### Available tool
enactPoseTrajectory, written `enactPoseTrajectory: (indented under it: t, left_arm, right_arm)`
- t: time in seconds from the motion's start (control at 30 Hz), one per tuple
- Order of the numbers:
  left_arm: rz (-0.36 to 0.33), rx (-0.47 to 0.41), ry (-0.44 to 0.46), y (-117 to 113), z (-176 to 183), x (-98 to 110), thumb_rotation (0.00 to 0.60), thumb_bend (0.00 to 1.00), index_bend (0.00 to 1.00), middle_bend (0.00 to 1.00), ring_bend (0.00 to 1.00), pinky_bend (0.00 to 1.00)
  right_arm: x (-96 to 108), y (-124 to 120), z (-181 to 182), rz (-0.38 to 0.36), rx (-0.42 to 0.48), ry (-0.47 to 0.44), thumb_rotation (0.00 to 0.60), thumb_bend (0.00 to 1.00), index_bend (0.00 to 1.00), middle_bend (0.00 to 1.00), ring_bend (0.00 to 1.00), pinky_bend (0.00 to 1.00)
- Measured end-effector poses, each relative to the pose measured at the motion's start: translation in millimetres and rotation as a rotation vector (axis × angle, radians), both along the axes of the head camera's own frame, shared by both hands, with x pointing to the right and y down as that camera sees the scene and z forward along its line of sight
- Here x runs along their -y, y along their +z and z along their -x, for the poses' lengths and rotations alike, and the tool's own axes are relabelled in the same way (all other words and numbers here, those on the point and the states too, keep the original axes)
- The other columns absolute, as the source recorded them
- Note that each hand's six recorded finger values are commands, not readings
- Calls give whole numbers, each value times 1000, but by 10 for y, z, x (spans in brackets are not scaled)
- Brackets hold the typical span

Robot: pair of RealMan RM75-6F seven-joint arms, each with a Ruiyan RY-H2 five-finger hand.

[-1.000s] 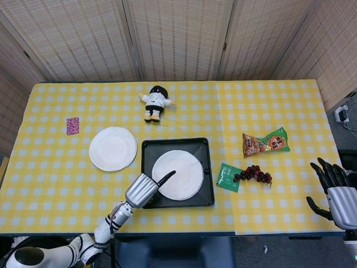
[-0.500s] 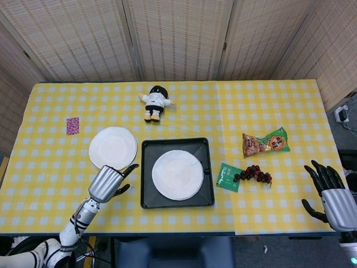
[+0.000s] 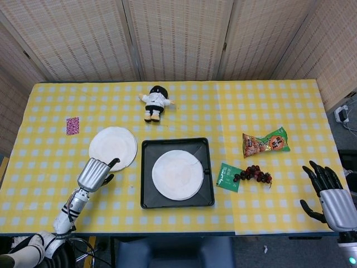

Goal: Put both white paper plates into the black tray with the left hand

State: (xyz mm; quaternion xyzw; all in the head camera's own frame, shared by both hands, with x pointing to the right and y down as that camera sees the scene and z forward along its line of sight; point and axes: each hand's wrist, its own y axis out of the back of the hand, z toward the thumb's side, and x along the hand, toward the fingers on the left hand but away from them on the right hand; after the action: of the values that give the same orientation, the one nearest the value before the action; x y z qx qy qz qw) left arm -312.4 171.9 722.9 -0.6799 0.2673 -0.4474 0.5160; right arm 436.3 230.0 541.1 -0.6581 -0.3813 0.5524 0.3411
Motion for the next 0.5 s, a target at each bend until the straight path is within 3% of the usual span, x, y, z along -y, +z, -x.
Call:
enactPoseTrajectory:
  t: [0.5]
  left_arm:
    - [49,55,-31,324,99,-34,600,306,439,1000,1000,1000]
  right_arm:
    - [28,63,-46,27,-6,16,600,365,0,0,0,0]
